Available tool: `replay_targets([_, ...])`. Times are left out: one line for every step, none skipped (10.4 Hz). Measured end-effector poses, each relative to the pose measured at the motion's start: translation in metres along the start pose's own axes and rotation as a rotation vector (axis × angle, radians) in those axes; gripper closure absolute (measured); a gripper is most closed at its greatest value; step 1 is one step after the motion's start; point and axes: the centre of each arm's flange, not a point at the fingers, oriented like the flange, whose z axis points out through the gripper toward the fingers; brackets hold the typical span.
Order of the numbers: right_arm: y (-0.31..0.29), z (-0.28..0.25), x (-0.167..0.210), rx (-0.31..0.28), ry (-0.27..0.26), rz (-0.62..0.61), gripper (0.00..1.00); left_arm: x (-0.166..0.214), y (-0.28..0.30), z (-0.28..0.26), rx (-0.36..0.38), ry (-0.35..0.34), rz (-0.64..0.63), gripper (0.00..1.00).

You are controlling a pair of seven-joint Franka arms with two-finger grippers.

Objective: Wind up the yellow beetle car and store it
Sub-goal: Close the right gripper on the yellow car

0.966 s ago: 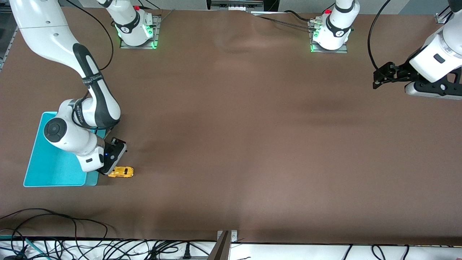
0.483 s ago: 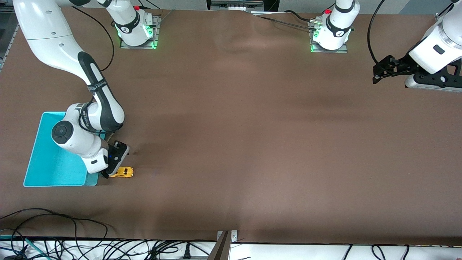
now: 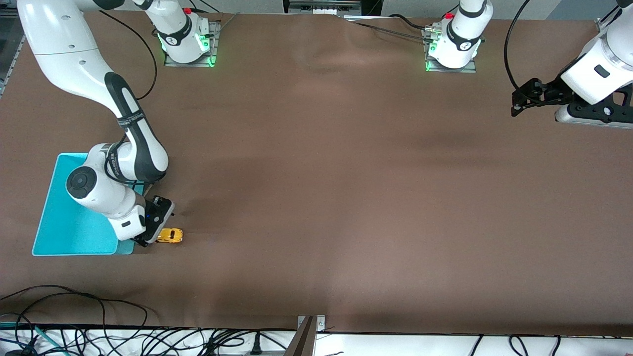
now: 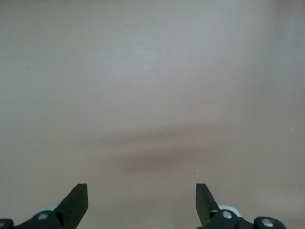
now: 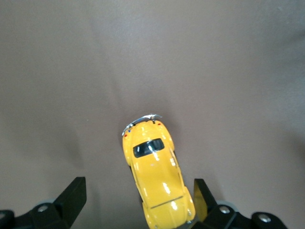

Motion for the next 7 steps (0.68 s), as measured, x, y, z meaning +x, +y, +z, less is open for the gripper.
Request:
replay_targets([0.001,0.000,0.000,-0.002,0.001,-0.006,0.00,0.001,0.001,-0.002,0.000,0.004,0.004,0.00])
replay_targets([0.000,0.003,0.000,0.003,-0.001,-0.011,0.00,0.002,0.002,-0.002,0.000,0.006,0.008,0.00])
replay_targets([-0.002,0.010,-0.001,0.012,-0.003,-0.013,0.00,0.003,0.004,-0.002,0.000,0.005,0.011,0.00])
replay_targets([-0.003,0.017,-0.002,0.020,-0.006,-0.014,0.00,0.003,0.005,0.000,0.000,0.001,0.012,0.00])
replay_targets([-0.005,0.022,-0.003,0.026,-0.007,-0.015,0.00,0.004,0.004,0.001,-0.001,-0.001,0.012,0.00])
replay_targets([-0.004,0.023,-0.003,0.024,-0.006,-0.016,0.00,0.005,0.004,0.002,-0.001,-0.002,0.011,0.00])
replay_targets([-0.004,0.023,-0.002,0.023,-0.006,-0.016,0.02,0.006,0.005,0.002,-0.001,-0.003,0.013,0.00])
